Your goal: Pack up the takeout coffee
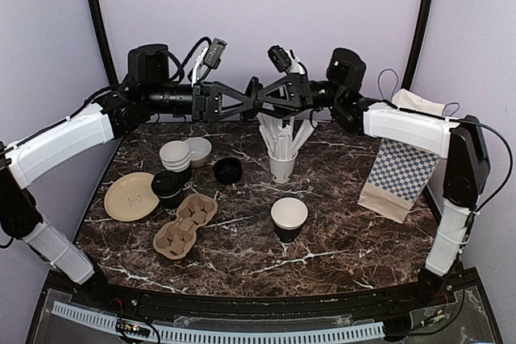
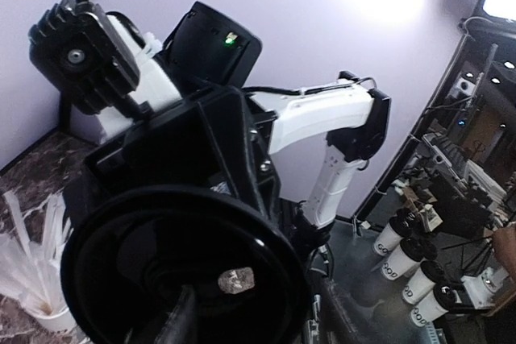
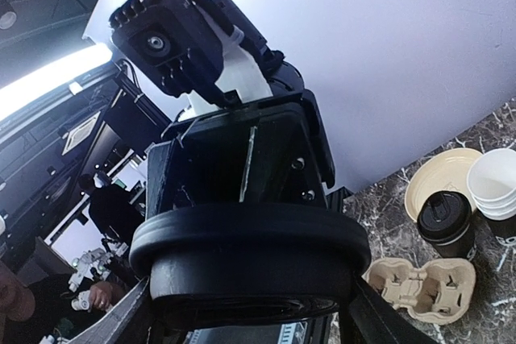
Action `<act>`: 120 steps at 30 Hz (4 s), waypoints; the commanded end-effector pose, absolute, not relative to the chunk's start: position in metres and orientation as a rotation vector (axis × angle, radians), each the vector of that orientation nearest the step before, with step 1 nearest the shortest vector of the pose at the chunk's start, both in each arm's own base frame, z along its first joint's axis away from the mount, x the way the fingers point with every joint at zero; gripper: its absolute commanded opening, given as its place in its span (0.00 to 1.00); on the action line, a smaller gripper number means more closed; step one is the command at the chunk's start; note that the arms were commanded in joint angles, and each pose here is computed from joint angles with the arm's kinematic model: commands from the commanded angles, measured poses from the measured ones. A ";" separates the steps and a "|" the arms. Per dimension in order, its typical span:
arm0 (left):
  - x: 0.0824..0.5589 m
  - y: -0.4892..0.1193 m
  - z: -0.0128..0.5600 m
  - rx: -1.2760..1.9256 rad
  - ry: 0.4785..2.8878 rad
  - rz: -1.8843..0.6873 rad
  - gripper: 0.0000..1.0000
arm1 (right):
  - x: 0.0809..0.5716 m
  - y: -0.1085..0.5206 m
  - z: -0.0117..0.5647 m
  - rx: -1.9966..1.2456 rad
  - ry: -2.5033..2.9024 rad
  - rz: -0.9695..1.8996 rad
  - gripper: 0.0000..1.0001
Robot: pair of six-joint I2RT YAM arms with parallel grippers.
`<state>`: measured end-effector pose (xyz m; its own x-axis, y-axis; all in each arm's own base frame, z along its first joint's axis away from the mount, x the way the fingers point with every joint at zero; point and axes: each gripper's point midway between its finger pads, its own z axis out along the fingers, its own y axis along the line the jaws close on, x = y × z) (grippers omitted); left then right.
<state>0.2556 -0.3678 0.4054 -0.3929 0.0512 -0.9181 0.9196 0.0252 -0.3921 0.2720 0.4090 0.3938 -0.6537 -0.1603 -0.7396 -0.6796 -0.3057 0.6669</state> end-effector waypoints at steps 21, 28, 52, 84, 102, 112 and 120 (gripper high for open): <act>0.307 -0.281 0.352 0.830 1.778 -0.616 0.76 | 0.132 0.358 0.313 -0.884 2.804 1.914 0.65; 0.303 -0.280 0.354 0.817 1.776 -0.642 0.76 | 0.117 0.363 0.295 -0.912 2.885 1.905 0.65; 0.302 -0.293 0.369 0.830 1.762 -0.720 0.76 | 0.411 0.262 0.422 -0.844 1.651 -0.111 0.71; 0.288 -0.286 0.334 0.879 1.855 -0.716 0.76 | 0.220 0.311 0.230 -2.003 1.901 0.280 0.71; 0.284 -0.280 0.328 0.879 1.859 -0.701 0.76 | 0.207 0.314 0.162 -2.199 2.031 0.207 0.71; 0.284 -0.282 0.325 0.881 1.863 -0.710 0.76 | 0.210 0.316 0.152 -2.212 2.048 0.187 0.71; 0.285 -0.284 0.322 0.887 1.867 -0.717 0.76 | 0.212 0.318 0.153 -2.214 2.045 0.182 0.71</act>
<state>0.2873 -0.2848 0.3212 -0.3330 0.2795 -0.9005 0.8047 0.5820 -0.1169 0.2121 0.3141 0.1530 0.0723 -0.9818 -0.1759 -0.9974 -0.0722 -0.0069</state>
